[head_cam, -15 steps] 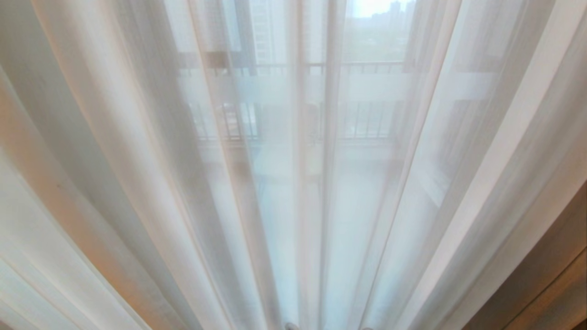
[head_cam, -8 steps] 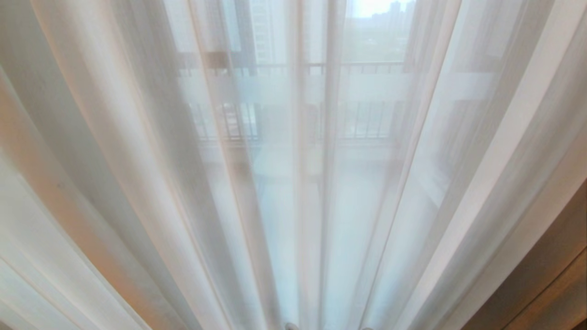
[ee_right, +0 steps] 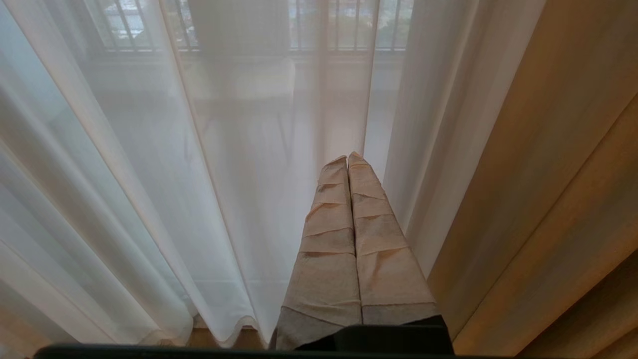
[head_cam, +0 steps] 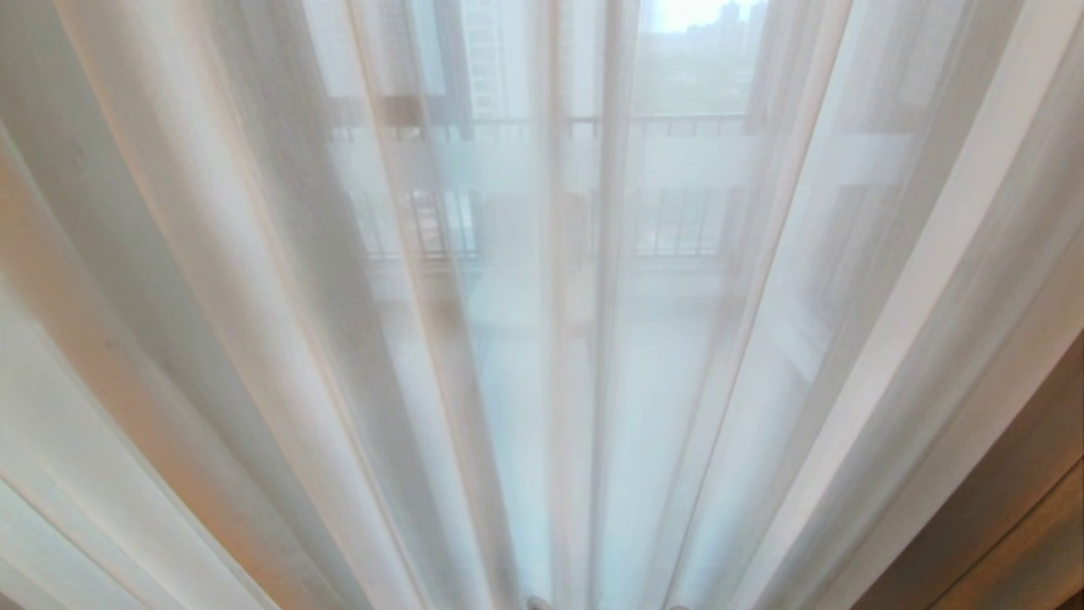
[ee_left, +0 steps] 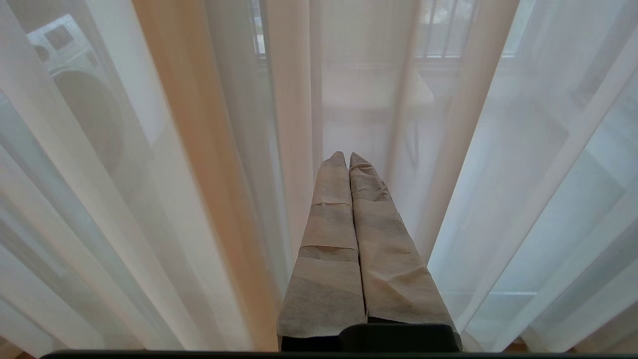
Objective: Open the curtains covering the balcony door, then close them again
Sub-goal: Close the outer curtains on both sides
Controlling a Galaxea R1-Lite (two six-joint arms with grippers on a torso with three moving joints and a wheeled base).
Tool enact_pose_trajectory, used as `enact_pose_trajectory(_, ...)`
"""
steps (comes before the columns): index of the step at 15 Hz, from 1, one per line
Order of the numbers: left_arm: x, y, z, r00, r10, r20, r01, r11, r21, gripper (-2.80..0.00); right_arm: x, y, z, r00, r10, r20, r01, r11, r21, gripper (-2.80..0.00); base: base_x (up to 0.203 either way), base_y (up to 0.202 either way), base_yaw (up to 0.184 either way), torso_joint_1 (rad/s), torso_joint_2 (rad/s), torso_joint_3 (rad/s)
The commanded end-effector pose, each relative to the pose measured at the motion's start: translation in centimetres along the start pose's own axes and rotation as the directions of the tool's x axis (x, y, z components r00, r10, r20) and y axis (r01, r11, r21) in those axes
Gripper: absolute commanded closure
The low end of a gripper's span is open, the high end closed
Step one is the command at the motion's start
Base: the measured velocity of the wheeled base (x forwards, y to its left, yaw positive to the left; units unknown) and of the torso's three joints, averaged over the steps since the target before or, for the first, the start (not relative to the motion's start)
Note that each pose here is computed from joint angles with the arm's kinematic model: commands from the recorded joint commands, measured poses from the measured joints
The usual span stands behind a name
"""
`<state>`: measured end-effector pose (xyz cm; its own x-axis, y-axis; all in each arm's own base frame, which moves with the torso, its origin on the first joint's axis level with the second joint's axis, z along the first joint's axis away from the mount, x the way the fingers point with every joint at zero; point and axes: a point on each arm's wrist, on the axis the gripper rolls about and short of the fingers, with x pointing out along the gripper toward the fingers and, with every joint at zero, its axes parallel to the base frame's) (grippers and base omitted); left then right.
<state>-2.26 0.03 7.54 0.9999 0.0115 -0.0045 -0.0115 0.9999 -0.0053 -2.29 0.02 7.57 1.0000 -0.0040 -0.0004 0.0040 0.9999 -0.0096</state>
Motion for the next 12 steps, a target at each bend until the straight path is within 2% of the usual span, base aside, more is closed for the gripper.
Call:
enact_pose_trajectory(1,-0.02,0.00,0.00,1.000,-0.001,0.003,0.001,1.000,-0.001,0.00,0.01,0.00,0.01,1.000,0.000,-0.001,0.000,1.000,-0.001,0.00,0.000,0.000,0.000,0.000,0.00,0.000)
enact_pose_trajectory(12,-0.02,0.00,0.00,1.000,0.000,0.003,0.000,1.000,-0.002,0.00,0.01,0.00,0.01,1.000,0.001,-0.001,-0.001,1.000,-0.001,0.00,0.000,0.000,0.000,0.000,0.00,0.000)
